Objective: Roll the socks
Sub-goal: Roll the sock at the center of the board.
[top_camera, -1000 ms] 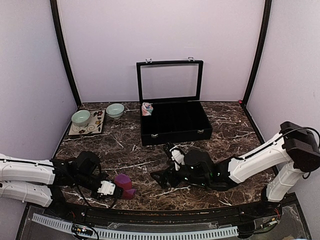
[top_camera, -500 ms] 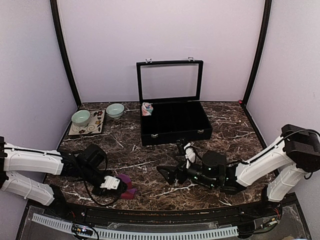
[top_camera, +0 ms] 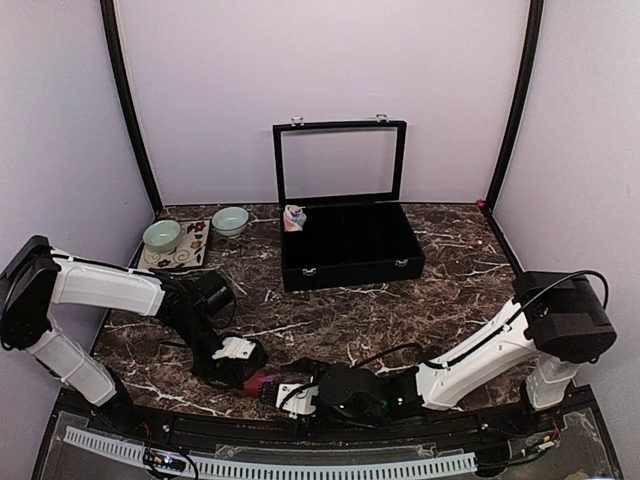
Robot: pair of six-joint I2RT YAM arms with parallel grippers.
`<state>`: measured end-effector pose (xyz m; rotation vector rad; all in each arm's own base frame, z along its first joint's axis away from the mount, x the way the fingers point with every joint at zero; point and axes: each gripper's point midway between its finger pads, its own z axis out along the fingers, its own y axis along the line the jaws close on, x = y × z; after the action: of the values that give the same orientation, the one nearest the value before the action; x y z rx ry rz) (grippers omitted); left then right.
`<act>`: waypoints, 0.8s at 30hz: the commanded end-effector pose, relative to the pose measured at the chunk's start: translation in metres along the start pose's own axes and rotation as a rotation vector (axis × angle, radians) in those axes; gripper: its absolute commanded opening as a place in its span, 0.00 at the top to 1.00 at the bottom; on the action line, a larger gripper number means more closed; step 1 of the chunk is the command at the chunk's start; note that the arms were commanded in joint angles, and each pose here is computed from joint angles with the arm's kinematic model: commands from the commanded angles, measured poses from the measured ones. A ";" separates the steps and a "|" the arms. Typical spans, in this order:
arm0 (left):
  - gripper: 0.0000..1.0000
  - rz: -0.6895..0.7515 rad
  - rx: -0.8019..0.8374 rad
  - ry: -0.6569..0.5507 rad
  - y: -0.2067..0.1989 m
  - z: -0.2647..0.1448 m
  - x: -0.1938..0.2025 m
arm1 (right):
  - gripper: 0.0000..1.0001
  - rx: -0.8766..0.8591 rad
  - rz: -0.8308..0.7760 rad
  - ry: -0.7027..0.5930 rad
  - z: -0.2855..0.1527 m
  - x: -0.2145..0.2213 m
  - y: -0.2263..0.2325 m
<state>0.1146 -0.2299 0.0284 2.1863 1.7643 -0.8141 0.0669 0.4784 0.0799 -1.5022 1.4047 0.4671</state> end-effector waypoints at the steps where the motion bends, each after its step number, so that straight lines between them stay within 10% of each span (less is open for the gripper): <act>1: 1.00 -0.247 0.194 0.149 -0.026 0.010 0.039 | 0.07 -0.072 -0.147 0.003 0.020 -0.003 0.015; 24: 0.99 -0.205 0.019 0.057 0.001 0.008 0.040 | 0.49 -0.217 -0.099 0.035 0.085 0.028 0.011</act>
<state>0.1184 -0.2280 0.0270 2.0544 1.8933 -0.9593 0.0963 0.5358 0.0297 -1.7310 1.3083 0.5265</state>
